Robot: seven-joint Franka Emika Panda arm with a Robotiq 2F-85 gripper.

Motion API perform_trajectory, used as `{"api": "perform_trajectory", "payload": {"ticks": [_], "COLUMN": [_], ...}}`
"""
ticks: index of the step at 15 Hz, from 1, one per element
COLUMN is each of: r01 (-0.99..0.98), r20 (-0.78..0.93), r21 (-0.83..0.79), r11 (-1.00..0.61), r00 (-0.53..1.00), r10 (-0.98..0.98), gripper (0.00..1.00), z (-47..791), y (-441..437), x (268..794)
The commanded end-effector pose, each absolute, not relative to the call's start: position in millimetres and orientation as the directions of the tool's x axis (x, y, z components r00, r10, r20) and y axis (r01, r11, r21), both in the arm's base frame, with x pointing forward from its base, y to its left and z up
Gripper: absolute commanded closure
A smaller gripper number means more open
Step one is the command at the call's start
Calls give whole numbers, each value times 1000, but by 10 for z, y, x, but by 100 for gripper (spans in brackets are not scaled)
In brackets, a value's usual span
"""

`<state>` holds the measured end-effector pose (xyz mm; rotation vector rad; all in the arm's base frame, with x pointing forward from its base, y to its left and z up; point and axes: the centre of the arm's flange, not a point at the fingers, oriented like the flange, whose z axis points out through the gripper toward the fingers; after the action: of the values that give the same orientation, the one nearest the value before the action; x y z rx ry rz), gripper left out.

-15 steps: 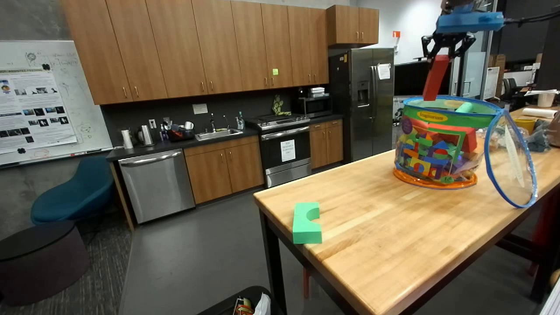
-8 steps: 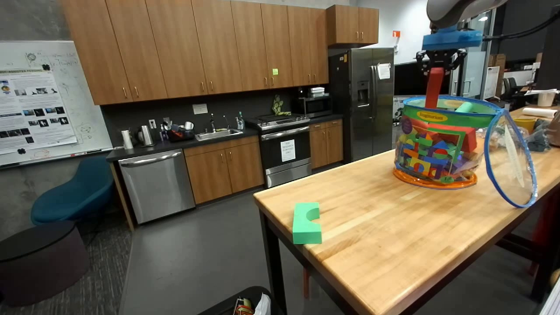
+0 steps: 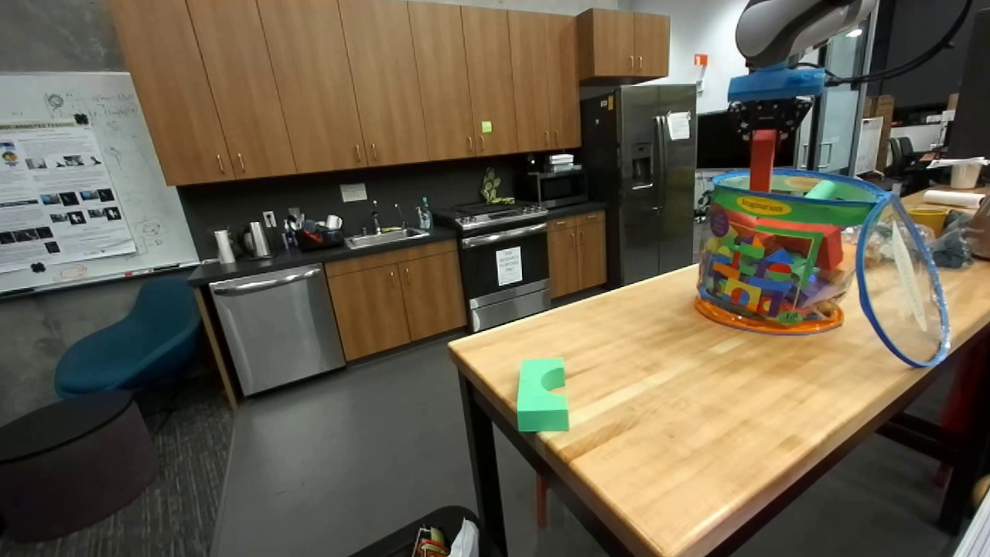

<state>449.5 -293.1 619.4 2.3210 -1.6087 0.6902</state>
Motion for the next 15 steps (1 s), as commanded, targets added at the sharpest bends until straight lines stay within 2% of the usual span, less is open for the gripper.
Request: {"api": "perform_trajectory", "payload": {"ticks": [1, 4, 5, 9, 15], "r01": [-936, -929, -924, -880, -740], "r20": [506, 510, 508, 509, 474], "r21": [-75, -84, -86, -86, -73], "r11": [-345, -360, -374, -466, -669], "r00": [263, 270, 282, 363, 565], "r10": [-822, -817, -814, -780, -676], "gripper": [22, 3, 1, 0, 0], "z": [6244, 6263, 6280, 6346, 6325], "y": [-2927, -2809, -2741, -2405, -1771], "x": [4613, 4641, 4659, 4777, 5130]}}
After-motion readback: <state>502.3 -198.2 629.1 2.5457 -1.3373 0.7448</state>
